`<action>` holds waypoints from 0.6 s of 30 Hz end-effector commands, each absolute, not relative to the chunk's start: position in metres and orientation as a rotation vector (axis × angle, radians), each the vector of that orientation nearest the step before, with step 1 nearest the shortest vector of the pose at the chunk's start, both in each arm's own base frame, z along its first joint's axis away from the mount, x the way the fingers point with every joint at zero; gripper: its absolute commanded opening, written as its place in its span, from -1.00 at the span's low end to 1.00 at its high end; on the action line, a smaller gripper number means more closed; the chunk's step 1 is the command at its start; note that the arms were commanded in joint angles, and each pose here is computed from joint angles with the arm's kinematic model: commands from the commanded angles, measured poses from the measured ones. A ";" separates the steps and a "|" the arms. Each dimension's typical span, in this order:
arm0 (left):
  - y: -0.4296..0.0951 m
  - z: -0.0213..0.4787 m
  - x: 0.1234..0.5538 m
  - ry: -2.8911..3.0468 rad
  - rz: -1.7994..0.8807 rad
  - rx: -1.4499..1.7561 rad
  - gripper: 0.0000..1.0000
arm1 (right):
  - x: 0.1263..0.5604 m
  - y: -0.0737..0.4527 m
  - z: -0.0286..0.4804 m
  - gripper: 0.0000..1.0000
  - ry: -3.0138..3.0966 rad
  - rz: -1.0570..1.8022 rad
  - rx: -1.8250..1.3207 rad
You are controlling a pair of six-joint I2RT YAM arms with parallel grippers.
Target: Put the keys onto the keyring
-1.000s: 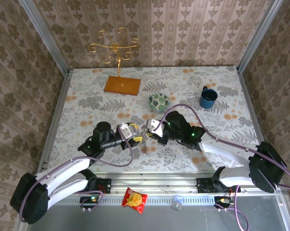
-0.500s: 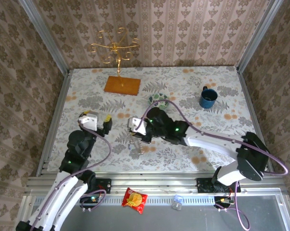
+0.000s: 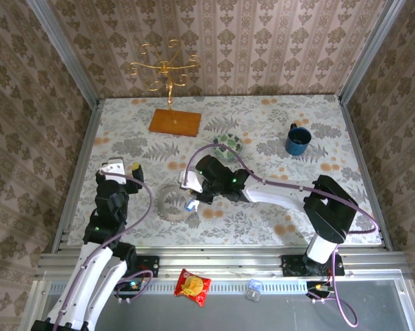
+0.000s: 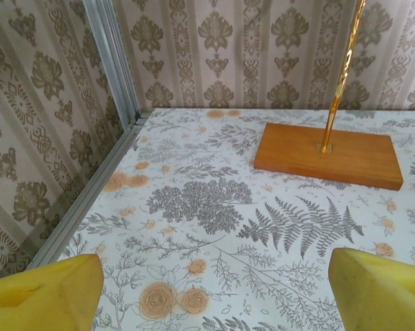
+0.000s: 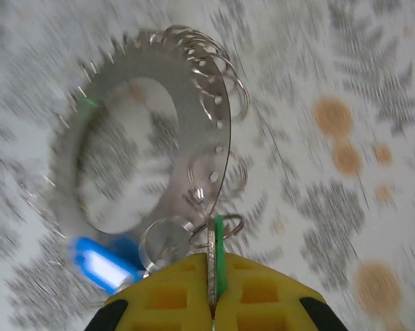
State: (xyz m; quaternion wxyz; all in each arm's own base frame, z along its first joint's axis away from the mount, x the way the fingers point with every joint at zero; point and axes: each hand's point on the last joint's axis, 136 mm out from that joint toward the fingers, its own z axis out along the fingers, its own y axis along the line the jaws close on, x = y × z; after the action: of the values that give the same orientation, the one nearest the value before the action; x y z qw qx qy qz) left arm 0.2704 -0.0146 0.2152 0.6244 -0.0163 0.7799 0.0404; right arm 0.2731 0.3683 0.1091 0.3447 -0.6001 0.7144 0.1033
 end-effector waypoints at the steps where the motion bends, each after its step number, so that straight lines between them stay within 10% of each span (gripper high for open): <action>1: -0.009 0.215 0.275 1.790 0.104 -0.087 0.71 | 0.279 0.311 0.071 -1.00 1.970 -0.049 -1.743; 13: -0.006 0.192 0.292 1.836 0.154 -0.101 0.90 | 0.284 0.240 0.030 -0.89 2.080 -0.384 -1.888; 18: -0.002 0.183 0.303 1.874 0.218 -0.093 1.00 | 0.279 0.229 0.028 -0.21 2.131 -0.361 -1.861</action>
State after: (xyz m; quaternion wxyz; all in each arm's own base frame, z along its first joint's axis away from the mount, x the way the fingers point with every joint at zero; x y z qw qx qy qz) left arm 0.2965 -0.0093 0.1758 0.5763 -0.0275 0.8134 0.0746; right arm 0.2854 0.2473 0.0330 0.1713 -0.6467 0.7347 -0.1123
